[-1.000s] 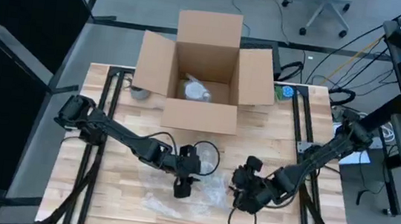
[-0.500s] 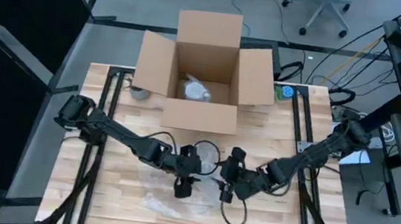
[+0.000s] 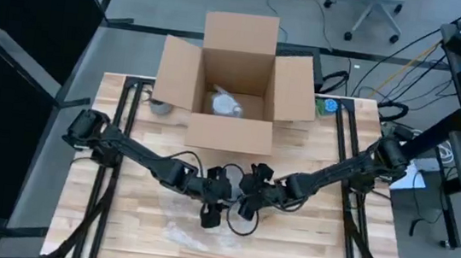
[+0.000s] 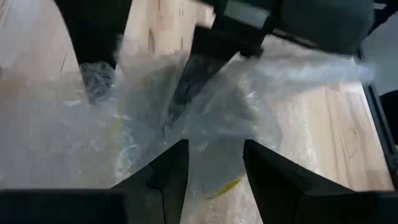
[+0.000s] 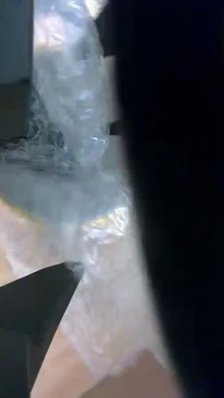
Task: Wrap mug
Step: Wrap the orange mug with bubble wrap
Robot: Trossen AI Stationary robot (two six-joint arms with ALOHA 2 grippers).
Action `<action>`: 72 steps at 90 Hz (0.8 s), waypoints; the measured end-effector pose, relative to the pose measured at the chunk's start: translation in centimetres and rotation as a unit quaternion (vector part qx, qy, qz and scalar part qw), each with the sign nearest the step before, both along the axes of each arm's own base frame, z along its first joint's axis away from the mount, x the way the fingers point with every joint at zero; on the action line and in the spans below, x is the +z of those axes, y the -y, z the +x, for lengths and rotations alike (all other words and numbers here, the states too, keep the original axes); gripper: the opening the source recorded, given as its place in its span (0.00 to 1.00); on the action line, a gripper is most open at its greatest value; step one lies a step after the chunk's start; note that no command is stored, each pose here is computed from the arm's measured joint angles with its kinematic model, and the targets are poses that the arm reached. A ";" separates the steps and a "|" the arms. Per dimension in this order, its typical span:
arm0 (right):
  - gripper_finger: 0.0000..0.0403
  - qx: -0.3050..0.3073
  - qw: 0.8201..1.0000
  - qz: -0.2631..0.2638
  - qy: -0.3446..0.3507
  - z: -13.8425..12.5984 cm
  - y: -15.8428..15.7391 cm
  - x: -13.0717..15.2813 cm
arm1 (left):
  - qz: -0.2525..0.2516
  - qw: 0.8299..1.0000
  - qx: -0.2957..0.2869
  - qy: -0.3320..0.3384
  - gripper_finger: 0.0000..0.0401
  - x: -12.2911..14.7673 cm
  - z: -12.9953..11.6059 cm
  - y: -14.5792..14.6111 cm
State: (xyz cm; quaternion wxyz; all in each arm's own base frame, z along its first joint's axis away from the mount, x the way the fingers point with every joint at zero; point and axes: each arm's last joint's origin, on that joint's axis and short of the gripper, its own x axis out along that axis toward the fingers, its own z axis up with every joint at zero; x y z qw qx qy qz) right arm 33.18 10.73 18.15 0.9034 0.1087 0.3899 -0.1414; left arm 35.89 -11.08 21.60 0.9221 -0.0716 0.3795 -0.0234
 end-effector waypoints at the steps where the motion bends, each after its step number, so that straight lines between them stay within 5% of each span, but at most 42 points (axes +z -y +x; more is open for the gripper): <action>1: 0.56 0.000 1.000 0.001 0.000 0.0 0.0 -0.1 | 0.000 1.000 0.000 0.000 0.36 0.0 0.0 0.0; 72: 0.56 0.016 1.000 0.007 -0.007 0.5 -0.6 -1.5 | -0.002 1.000 0.001 0.002 0.36 0.1 0.0 0.0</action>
